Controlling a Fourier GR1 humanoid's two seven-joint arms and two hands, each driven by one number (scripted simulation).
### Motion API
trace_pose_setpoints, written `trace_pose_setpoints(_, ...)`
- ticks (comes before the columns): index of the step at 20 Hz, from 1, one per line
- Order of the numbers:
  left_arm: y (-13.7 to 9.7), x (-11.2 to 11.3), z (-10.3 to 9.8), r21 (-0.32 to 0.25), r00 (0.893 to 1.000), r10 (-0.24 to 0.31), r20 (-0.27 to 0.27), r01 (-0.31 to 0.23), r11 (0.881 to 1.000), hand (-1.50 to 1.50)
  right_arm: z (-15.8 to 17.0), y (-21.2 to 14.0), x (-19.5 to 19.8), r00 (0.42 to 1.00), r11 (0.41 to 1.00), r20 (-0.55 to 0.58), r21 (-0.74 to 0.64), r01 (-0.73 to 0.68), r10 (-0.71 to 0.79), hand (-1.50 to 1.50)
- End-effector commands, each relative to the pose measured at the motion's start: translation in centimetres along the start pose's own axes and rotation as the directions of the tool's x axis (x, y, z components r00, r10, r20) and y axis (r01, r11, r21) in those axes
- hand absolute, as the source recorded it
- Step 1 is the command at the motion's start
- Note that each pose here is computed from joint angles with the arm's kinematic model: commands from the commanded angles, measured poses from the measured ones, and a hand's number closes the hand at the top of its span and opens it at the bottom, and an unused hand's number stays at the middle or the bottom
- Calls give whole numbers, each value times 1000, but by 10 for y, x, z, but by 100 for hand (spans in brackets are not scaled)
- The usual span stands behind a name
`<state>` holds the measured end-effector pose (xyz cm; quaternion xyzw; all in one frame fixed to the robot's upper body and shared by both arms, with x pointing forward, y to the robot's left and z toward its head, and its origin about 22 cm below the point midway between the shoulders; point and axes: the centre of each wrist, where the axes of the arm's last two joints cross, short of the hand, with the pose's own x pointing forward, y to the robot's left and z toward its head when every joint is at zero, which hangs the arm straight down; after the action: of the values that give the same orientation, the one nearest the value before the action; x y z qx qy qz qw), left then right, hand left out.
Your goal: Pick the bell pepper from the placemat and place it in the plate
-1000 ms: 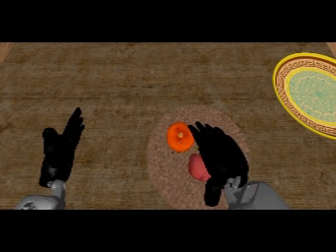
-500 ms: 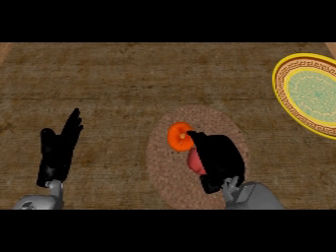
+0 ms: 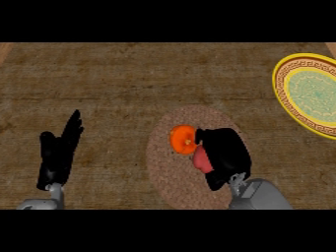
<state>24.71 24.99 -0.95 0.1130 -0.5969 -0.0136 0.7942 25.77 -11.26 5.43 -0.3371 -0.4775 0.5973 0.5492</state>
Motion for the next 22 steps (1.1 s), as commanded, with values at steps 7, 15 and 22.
trace_pose_setpoints(7, -4, -2, -5, -12, 1000, -8, -1, 8, 1000, 0, -42, -65, -100, 970, 932, -121, -326, 160, -209, 150)
trace_pose_setpoints(15, 0, -5, 6, 9, 1000, -14, 13, 14, 1000, 0, -38, -103, -144, 948, 778, -64, -590, 216, -312, 150)
trace_pose_setpoints(22, -14, -4, -1, -4, 1000, -11, 1, 11, 1000, 0, -42, -149, -155, 897, 669, -181, -727, 154, -403, 150)
